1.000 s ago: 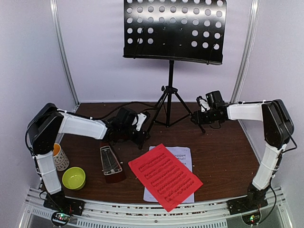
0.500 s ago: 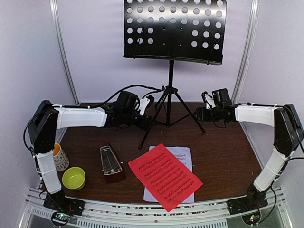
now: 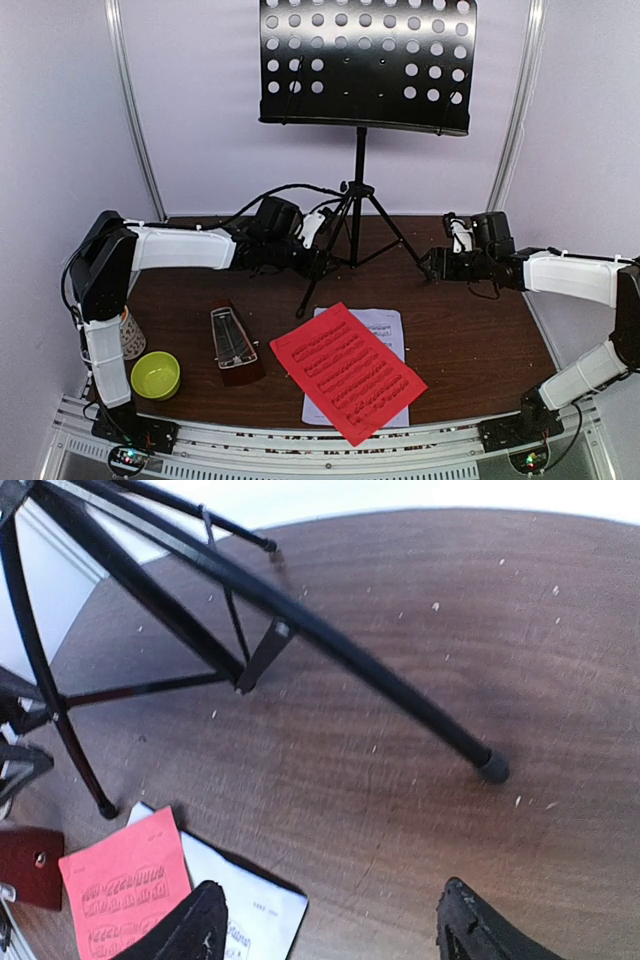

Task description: Set up the instrument practice props

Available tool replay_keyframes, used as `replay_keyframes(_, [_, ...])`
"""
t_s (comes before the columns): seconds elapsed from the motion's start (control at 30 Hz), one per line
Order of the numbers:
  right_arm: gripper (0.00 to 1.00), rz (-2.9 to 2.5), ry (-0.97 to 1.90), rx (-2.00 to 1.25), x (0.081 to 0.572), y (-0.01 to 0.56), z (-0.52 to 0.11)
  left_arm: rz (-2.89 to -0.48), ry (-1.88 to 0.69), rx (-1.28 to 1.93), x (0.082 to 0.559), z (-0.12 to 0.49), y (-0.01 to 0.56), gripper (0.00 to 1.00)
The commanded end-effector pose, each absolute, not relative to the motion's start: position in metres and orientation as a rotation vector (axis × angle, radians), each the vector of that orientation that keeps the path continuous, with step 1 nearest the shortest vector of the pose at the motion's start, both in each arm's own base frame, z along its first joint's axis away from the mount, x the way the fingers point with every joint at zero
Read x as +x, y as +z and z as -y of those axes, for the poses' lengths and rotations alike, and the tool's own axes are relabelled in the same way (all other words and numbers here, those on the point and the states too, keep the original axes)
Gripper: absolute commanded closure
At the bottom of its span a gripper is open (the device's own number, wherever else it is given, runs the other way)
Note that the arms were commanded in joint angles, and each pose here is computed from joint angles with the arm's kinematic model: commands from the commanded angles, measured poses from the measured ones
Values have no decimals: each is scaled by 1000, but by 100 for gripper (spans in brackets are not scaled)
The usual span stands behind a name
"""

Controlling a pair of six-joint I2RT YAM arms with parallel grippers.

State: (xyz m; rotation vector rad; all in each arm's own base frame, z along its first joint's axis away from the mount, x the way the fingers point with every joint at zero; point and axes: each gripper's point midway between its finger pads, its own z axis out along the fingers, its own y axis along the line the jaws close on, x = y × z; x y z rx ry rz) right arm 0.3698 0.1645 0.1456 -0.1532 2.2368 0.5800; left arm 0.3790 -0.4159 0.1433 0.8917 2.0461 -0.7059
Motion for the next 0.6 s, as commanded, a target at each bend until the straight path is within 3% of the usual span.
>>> replay_keyframes(0.0, [28,-2230,679,-177,349,146,-177,-2036,-800,972,349,434,137,45])
replay_keyframes(0.17, [29,-2264,718,-202,327,137,-183,-2030,-781,1056,329,434,139,46])
replay_keyframes(0.4, [30,-2327,777,-266,291,124,-196,-2045,-667,930,333,393,158,32])
replay_keyframes(0.57, [31,-2377,795,-320,263,110,-206,-2155,-533,860,334,359,165,27])
